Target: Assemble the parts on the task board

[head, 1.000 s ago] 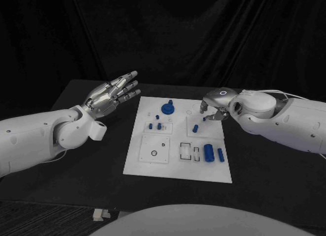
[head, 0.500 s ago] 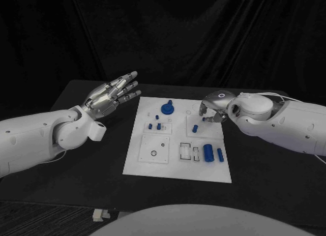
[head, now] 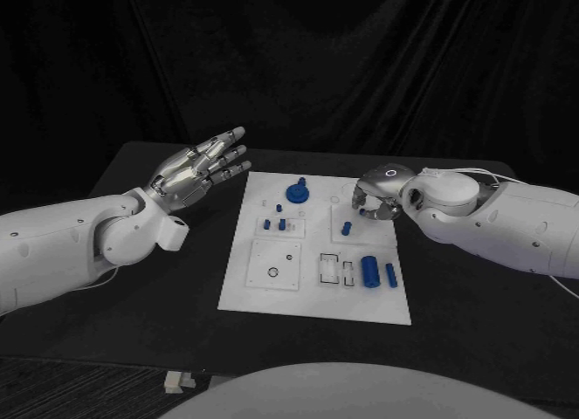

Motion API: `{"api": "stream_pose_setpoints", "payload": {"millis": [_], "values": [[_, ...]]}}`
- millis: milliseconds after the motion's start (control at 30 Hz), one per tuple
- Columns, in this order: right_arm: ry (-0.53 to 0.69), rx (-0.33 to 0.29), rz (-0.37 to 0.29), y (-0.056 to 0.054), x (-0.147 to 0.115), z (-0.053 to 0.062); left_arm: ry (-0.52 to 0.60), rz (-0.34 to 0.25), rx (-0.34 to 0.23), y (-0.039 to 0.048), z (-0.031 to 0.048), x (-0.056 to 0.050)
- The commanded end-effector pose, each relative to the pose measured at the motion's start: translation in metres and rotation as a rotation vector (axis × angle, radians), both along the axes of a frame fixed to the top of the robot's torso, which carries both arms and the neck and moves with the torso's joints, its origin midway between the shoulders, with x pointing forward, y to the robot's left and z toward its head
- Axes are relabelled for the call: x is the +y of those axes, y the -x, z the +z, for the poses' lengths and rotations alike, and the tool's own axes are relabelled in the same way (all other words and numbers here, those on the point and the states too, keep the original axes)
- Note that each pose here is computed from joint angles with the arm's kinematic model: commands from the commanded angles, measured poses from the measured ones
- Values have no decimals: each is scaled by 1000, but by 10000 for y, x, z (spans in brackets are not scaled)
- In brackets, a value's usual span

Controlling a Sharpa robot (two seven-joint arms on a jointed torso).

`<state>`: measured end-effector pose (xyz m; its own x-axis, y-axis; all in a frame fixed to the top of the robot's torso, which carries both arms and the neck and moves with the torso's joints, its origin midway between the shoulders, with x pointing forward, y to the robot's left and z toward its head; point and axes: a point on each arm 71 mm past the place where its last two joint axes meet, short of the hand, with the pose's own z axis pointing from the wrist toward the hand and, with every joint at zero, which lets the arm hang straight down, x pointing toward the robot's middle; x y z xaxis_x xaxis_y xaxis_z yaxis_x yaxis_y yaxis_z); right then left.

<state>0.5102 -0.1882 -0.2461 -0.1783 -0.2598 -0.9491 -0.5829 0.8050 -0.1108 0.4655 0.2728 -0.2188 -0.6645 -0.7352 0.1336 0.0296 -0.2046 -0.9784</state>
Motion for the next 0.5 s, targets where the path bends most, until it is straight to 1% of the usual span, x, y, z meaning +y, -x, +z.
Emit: {"api": "stream_pose_setpoints", "payload": {"millis": [33,500], "values": [[-26,-12,10,-4,8,-9,86,3,-73,8,70,6],[-27,-1,6,-37,5,-87,80,-4,-62,6,58,-2]]}}
